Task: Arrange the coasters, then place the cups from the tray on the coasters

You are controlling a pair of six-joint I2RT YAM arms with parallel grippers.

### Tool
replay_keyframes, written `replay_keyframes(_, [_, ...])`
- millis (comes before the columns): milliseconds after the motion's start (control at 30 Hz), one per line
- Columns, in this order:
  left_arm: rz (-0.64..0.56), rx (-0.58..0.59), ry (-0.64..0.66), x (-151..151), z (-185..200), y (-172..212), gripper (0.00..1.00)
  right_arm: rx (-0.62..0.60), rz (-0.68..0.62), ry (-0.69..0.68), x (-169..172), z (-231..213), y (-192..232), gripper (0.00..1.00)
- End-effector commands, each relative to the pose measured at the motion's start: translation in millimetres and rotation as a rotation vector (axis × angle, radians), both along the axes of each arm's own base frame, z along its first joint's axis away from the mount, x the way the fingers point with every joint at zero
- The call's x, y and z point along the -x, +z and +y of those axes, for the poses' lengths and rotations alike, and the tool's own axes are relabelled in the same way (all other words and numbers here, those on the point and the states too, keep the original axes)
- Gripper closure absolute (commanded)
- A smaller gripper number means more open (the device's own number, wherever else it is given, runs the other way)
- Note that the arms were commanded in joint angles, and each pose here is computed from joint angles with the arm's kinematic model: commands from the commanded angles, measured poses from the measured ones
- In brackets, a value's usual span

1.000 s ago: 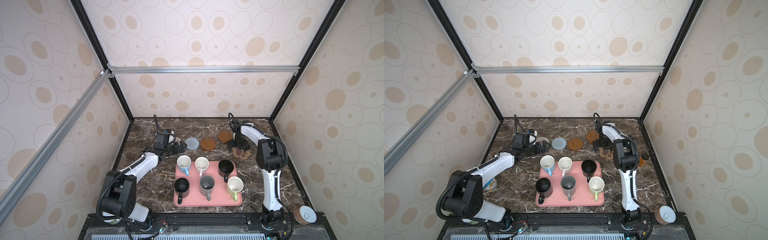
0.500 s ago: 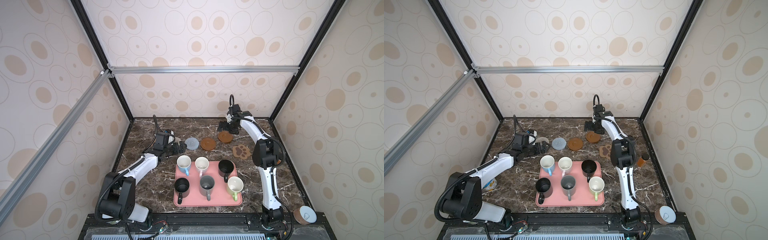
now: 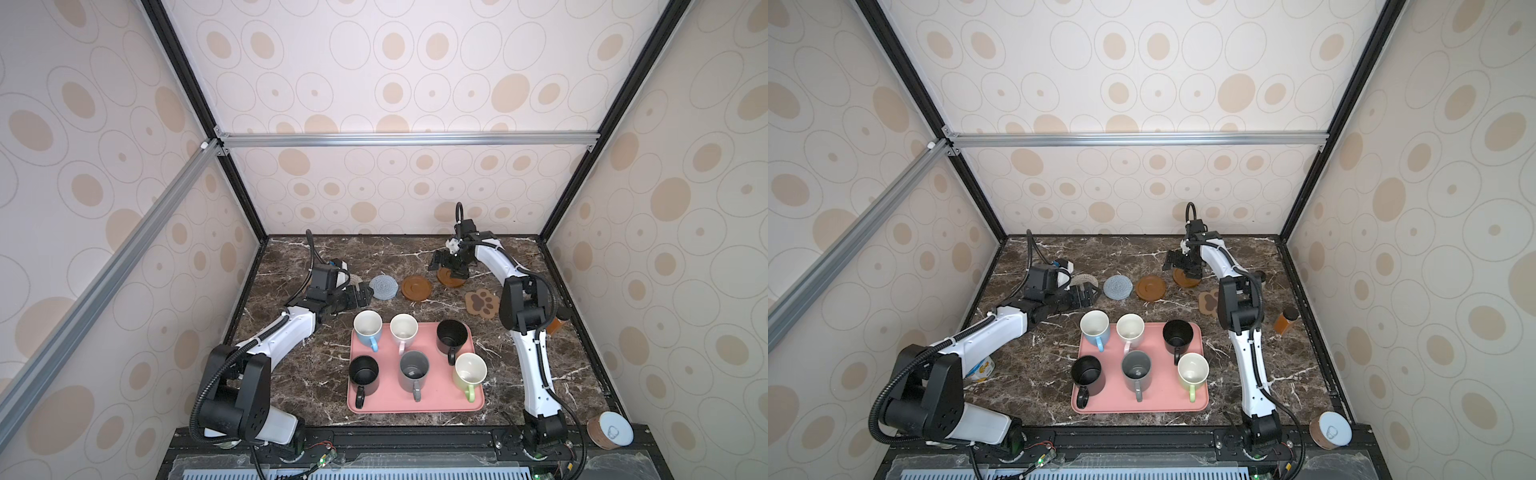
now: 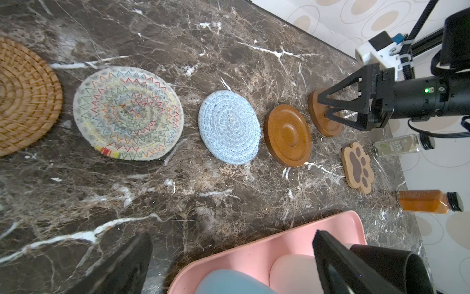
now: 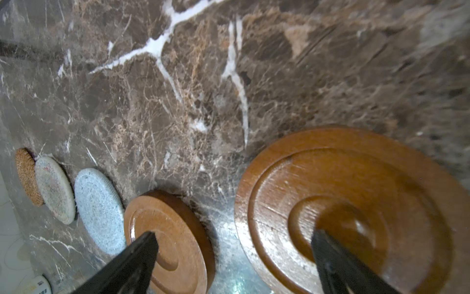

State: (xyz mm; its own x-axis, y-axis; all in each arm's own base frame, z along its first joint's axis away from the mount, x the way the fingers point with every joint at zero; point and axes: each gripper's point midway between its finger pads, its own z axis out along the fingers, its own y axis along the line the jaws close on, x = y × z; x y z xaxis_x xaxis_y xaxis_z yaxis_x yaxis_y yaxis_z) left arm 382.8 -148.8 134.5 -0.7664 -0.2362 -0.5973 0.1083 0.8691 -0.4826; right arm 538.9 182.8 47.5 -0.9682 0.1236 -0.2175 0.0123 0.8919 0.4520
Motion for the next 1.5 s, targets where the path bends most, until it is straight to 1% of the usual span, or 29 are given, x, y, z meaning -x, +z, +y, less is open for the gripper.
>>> replay_keyframes(0, [-0.029, 0.008, 0.009, -2.7, 1.4, 13.6, 0.0, 0.0, 0.133, 0.031, 37.8, -2.3, -25.5, 0.01])
replay_keyframes(200, [-0.026, 0.013, 0.015, -2.7, 1.5, 11.5, 0.0, -0.038, 0.155, 0.067, 64.5, 2.0, -25.2, 0.01])
replay_keyframes(433, [-0.023, 0.012, 0.016, -1.7, 2.0, 9.8, 0.0, -0.027, 0.164, 0.086, 81.6, 1.3, -24.5, 0.01])
replay_keyframes(567, [-0.022, 0.011, 0.016, -1.2, 2.2, 9.3, 0.0, -0.035, 0.179, 0.079, 84.8, 1.9, -26.4, 0.01])
replay_keyframes(867, [-0.026, 0.011, 0.018, 0.1, 3.0, 9.5, 0.0, -0.034, 0.168, 0.087, 90.3, 8.7, -19.4, 0.01])
replay_keyframes(1067, [-0.024, 0.012, 0.018, 1.0, 3.1, 8.2, 0.0, -0.012, 0.161, 0.077, 92.2, 4.5, -18.4, 0.01])
replay_keyframes(1467, [-0.026, 0.011, 0.018, 0.8, 3.2, 8.6, 0.0, -0.007, 0.153, 0.073, 92.3, 3.2, -12.4, 0.01])
